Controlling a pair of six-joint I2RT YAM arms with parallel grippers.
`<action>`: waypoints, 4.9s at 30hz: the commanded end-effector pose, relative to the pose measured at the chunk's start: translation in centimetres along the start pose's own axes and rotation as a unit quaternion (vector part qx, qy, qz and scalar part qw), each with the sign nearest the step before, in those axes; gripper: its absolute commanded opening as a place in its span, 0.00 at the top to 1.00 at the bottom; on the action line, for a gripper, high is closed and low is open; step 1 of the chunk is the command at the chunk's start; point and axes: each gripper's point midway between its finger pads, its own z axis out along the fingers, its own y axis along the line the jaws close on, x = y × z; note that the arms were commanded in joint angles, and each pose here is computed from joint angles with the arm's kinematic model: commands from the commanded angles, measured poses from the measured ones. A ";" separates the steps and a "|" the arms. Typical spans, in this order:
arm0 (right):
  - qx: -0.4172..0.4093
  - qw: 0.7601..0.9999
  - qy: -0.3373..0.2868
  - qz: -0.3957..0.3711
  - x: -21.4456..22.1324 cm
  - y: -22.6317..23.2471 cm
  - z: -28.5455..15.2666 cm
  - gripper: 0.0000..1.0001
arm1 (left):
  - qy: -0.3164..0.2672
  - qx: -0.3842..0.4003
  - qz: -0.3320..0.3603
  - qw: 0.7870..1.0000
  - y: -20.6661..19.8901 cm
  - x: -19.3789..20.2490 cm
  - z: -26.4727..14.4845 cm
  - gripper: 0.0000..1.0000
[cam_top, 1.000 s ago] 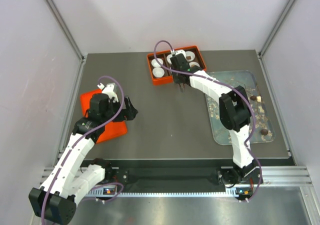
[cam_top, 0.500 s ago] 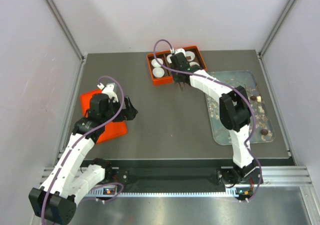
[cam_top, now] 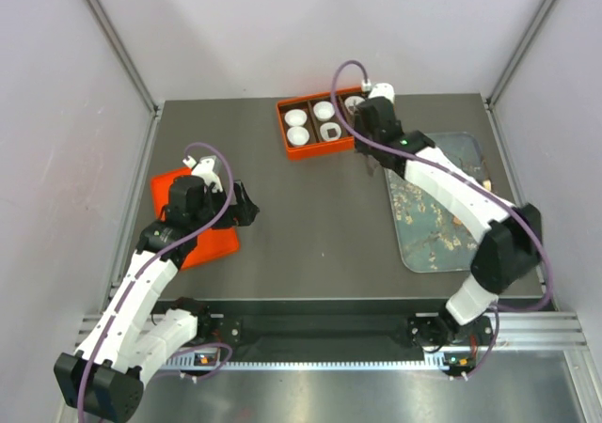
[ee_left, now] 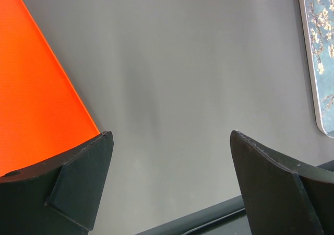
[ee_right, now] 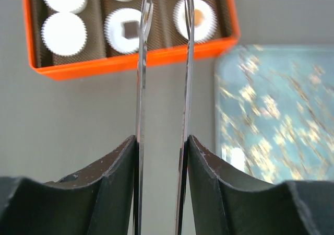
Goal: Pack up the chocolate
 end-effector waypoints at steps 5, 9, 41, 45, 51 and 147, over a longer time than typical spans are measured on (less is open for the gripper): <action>0.090 0.989 0.043 0.107 5.2 -9.4 -5.3 0.58 | -0.017 0.013 0.008 1.000 -0.5 -0.7 -0.2 0.02; 0.138 0.976 0.078 0.147 8.7 -14.8 -7.2 0.58 | -0.018 0.015 0.008 1.000 -0.6 -0.7 -0.3 0.02; 0.264 0.893 0.142 0.336 18.4 -24.6 -11.5 0.55 | -0.018 0.021 0.009 1.000 -0.8 -0.7 -0.4 0.02; 0.266 0.892 0.143 0.336 18.5 -24.7 -11.2 0.54 | -0.018 0.022 0.010 1.000 -0.9 -0.7 -0.3 0.02; 0.260 0.892 0.141 0.343 18.7 -24.6 -10.2 0.54 | -0.017 0.021 0.009 1.000 -0.8 -0.7 -0.3 0.02; -0.101 0.994 0.026 0.042 -5.1 5.8 7.5 0.69 | -0.013 0.014 0.007 1.000 -0.5 -0.6 -0.1 0.02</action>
